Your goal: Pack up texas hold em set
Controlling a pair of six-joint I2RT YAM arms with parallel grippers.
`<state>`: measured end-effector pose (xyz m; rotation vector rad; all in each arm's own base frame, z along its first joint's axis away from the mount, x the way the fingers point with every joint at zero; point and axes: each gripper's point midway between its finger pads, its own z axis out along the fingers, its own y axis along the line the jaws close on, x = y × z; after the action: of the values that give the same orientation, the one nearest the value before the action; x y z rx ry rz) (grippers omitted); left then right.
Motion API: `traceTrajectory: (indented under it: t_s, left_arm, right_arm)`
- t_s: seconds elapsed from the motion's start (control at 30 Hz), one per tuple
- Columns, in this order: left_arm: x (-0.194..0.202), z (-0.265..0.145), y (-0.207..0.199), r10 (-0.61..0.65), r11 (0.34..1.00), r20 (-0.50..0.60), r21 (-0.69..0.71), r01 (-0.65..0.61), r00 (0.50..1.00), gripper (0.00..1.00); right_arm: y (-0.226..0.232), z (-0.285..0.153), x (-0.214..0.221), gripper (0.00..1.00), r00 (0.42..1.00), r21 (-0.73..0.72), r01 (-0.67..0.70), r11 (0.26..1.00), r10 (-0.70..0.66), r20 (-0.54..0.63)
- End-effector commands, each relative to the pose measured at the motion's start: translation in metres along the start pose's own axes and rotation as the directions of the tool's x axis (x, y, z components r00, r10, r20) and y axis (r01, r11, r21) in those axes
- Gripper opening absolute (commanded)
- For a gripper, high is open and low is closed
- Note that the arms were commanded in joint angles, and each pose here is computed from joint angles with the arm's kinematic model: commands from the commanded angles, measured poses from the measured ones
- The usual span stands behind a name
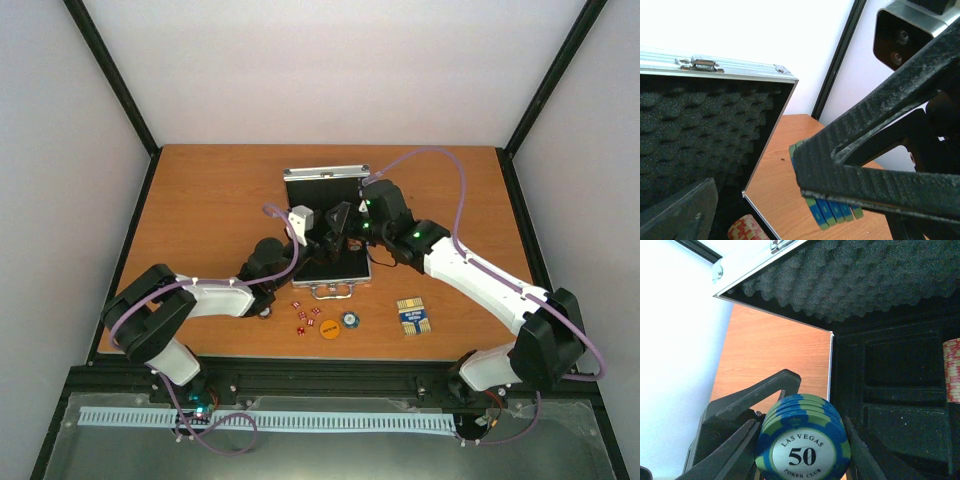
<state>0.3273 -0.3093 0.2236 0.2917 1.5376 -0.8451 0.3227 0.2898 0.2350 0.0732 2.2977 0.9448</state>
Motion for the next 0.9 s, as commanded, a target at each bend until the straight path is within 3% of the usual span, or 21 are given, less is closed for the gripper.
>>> traceTrajectory:
  t_s: [0.0,0.33,0.53,0.87]
  left_arm:
    - [-0.046,0.006,-0.001,0.003,0.999,0.140,-0.048,0.004,0.990,0.91]
    - [-0.057,0.011,0.006,0.031,0.994,0.173,-0.109,-0.012,0.985,0.87]
    - [-0.063,0.016,0.005,0.062,0.993,0.181,-0.114,-0.042,0.982,1.00]
    - [-0.063,0.019,0.008,0.049,0.991,0.199,-0.129,-0.024,0.979,1.00]
  right_arm:
    - [-0.001,-0.006,0.011,0.04,0.999,-0.010,0.000,1.000,0.000,-0.037]
    - [-0.007,-0.008,0.018,0.03,0.998,-0.002,0.002,1.000,-0.002,-0.057]
    - [-0.012,-0.009,0.026,0.03,0.997,0.002,0.000,1.000,0.001,-0.076]
    - [-0.013,-0.011,0.032,0.03,0.996,-0.009,0.000,1.000,-0.001,-0.094]
